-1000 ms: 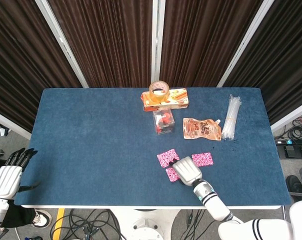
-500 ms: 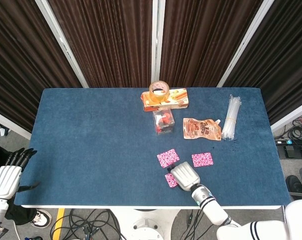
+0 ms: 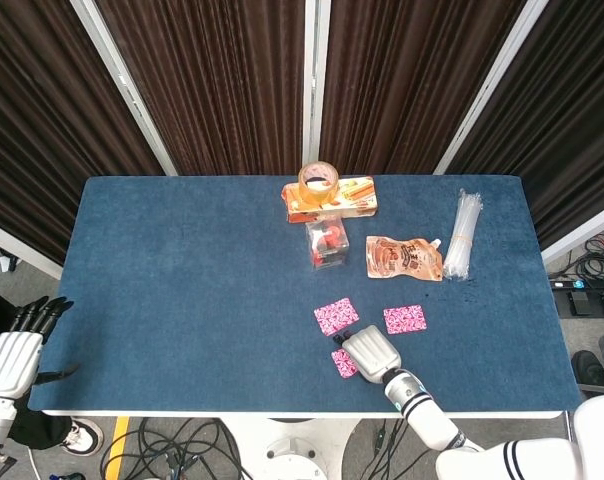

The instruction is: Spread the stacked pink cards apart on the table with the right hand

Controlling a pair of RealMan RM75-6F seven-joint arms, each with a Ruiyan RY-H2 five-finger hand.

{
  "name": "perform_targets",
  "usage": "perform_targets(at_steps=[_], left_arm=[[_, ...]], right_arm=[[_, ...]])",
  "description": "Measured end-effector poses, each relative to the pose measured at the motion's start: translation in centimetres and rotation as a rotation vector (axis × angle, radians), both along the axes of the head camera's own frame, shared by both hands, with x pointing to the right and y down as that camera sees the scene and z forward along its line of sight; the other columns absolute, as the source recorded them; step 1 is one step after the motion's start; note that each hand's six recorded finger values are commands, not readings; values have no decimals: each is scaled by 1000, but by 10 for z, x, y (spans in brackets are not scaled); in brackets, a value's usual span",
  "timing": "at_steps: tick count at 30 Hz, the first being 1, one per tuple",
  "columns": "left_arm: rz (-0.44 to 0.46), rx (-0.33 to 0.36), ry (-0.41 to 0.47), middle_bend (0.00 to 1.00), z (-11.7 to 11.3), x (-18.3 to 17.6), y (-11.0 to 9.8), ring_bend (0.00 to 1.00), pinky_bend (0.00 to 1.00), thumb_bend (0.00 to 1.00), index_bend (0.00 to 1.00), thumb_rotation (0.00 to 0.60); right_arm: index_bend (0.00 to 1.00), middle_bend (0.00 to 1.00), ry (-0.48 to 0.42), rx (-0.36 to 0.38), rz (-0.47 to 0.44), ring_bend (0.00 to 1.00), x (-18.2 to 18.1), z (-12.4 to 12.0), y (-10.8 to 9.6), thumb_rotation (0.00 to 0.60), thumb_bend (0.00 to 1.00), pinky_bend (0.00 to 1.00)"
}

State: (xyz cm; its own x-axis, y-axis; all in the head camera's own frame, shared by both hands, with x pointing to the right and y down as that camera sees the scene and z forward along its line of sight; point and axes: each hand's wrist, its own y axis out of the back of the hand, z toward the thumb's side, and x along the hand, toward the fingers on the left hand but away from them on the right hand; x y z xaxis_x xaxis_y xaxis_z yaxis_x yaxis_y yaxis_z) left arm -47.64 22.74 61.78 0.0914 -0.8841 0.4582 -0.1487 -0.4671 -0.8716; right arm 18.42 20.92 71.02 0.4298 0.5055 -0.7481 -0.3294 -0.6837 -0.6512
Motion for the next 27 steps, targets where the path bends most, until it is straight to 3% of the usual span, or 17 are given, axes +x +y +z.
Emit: perform_targets(at_steps=[7, 13, 17, 19, 23, 25, 27], left_arm=[[4, -1, -1, 99, 0, 1, 0, 0, 97, 0, 134, 600], [6, -1, 0, 99, 0, 3, -1, 0, 97, 0, 134, 600], [11, 2, 0, 99, -1, 5, -2, 0, 97, 0, 134, 600], [11, 5, -1, 99, -2, 5, -3, 0, 97, 0, 134, 600], [10, 7, -4, 99, -4, 3, -3, 0, 97, 0, 134, 600], [8, 8, -3, 99, -5, 2, -3, 0, 97, 0, 134, 600], [7, 8, -1, 99, -6, 2, -4, 0, 97, 0, 134, 600]], right_arm=[[208, 242, -16, 36, 19, 709, 5, -14, -10, 600, 101, 748], [206, 248, -12, 120, 61, 703, 28, -37, -29, 600, 93, 748], [206, 246, -15, 192, 123, 550, 54, -50, -40, 600, 89, 711], [206, 240, -22, 211, 150, 426, 65, -53, -42, 600, 99, 618], [140, 147, -56, 211, 229, 108, 94, -56, -40, 600, 109, 228], [53, 61, -57, 217, 265, 19, 114, -58, -37, 600, 108, 89], [6, 9, -35, 242, 304, 0, 141, -60, -32, 600, 105, 18]])
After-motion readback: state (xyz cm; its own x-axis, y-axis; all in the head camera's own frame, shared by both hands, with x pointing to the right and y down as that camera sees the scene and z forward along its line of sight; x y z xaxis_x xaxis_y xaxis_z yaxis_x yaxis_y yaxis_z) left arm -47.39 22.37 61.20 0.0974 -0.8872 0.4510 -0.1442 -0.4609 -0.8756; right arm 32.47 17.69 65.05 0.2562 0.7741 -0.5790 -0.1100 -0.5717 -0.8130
